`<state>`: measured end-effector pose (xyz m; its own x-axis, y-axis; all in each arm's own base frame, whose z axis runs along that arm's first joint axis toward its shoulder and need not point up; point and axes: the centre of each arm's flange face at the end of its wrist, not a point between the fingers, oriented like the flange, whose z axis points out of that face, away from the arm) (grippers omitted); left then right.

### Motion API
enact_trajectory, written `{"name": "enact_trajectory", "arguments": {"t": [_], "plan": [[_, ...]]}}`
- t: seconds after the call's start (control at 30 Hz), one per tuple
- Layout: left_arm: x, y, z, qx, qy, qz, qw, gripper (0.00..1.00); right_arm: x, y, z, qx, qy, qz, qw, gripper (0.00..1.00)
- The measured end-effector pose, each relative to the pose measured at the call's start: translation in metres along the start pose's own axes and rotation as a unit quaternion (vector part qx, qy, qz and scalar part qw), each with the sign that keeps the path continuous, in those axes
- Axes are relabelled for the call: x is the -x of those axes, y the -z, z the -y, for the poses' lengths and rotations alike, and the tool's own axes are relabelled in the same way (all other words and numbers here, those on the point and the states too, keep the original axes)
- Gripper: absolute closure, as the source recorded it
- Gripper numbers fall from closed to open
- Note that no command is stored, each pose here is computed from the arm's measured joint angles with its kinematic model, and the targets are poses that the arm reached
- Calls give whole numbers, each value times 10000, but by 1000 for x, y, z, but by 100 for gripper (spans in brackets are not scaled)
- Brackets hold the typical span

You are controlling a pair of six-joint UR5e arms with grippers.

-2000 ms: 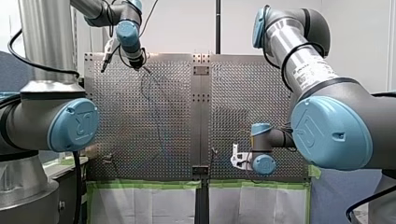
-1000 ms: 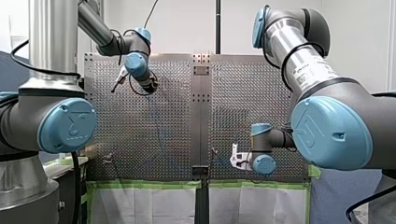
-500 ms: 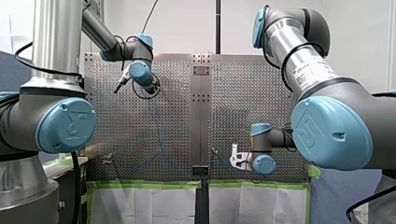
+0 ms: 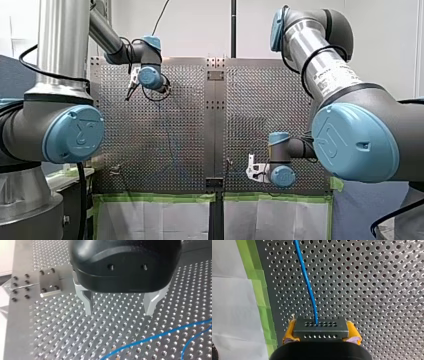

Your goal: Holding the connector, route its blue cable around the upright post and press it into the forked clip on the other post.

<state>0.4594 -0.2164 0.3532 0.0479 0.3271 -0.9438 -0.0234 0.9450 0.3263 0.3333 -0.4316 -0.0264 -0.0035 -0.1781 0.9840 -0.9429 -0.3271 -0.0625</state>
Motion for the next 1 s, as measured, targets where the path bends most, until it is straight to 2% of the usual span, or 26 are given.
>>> {"name": "enact_trajectory", "arguments": {"t": [0.13,0.23,0.43,0.63,0.83,1.0], "plan": [[-2,-6,0,75,173,104,9998,1,0,0,0,0,0,5,10000,100],[-9,-11,4,89,187,130,9997,1,0,0,0,2,0,8,10000,100],[-25,-20,10,230,31,60,9997,1,0,0,0,2,6,19,10000,100],[-26,-18,10,403,-138,0,9991,1,0,0,0,6,9,24,10000,100],[-25,-14,15,314,-199,-52,9993,1,0,0,-1,12,12,27,10000,100],[-22,-7,14,352,-248,-170,9989,1,0,0,-2,17,14,28,10000,100]]}}
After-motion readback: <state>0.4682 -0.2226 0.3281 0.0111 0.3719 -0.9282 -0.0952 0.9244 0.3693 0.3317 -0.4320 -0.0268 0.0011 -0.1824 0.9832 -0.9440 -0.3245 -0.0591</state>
